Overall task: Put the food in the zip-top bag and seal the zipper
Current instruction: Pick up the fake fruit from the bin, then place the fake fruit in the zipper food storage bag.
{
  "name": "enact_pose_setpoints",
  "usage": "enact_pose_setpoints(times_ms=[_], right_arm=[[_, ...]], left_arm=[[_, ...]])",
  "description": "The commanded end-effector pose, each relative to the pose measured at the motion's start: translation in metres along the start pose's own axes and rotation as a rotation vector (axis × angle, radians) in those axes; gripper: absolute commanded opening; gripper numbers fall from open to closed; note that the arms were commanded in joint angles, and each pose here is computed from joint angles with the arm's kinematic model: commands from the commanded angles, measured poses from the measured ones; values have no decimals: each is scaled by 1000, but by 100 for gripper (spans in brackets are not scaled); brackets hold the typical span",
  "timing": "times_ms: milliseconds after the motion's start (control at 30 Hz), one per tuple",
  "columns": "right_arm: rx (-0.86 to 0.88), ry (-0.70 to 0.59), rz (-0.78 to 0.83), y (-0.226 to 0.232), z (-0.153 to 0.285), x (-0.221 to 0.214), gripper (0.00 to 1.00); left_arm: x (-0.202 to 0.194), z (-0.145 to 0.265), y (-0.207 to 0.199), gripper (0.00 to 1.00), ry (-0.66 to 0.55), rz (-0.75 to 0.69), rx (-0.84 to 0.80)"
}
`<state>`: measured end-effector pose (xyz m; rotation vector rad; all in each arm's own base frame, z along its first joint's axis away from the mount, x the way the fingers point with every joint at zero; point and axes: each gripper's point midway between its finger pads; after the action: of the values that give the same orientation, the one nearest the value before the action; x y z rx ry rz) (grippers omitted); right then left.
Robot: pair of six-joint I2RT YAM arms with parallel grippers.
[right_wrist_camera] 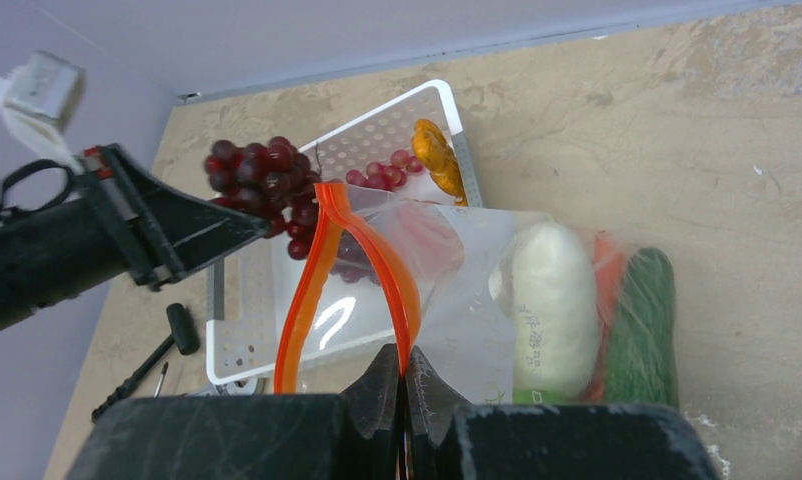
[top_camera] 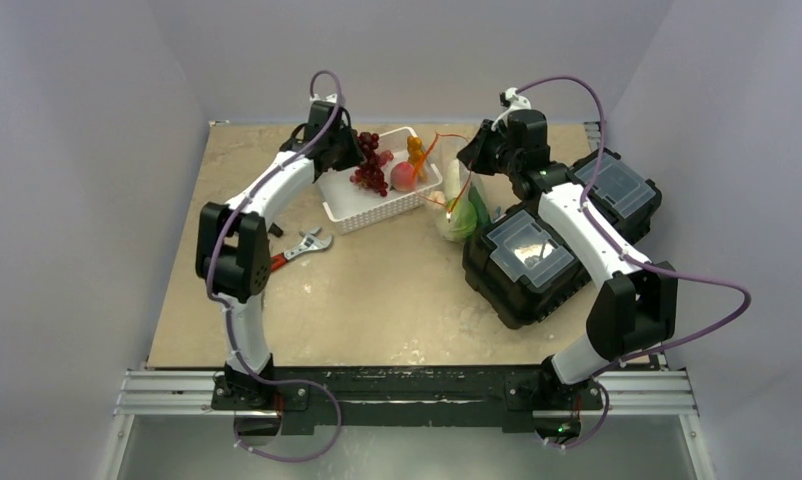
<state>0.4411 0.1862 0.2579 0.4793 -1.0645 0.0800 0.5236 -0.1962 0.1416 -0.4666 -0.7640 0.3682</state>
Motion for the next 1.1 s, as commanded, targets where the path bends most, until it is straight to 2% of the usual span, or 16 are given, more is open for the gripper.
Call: enact_pose_setpoints(times_ms=[0, 333, 667, 867, 1067], right_arm=[[45, -97, 24, 14, 13, 31, 0], [71, -102, 13, 18, 13, 29, 0], [149, -93, 21, 32, 13, 25, 0], [166, -94, 20, 35, 15, 26, 0], [193, -102, 17, 40, 19, 28, 0]], left_arm=[[40, 73, -36, 0, -121, -67, -117], [35, 163, -64, 0, -145, -133, -269], [10, 251, -133, 0, -133, -156, -617], [-7, 263, -178, 0, -134, -188, -737], [-11, 230, -194, 0, -109, -89, -745]])
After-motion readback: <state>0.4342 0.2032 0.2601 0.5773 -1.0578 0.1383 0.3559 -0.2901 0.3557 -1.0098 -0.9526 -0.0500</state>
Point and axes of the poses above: each gripper's point midway between its finger pads, its own z axis back along the fingers, its own y axis along the line the jaws close on, x = y × z, and after that the axes turned 9 degrees about z, right-handed
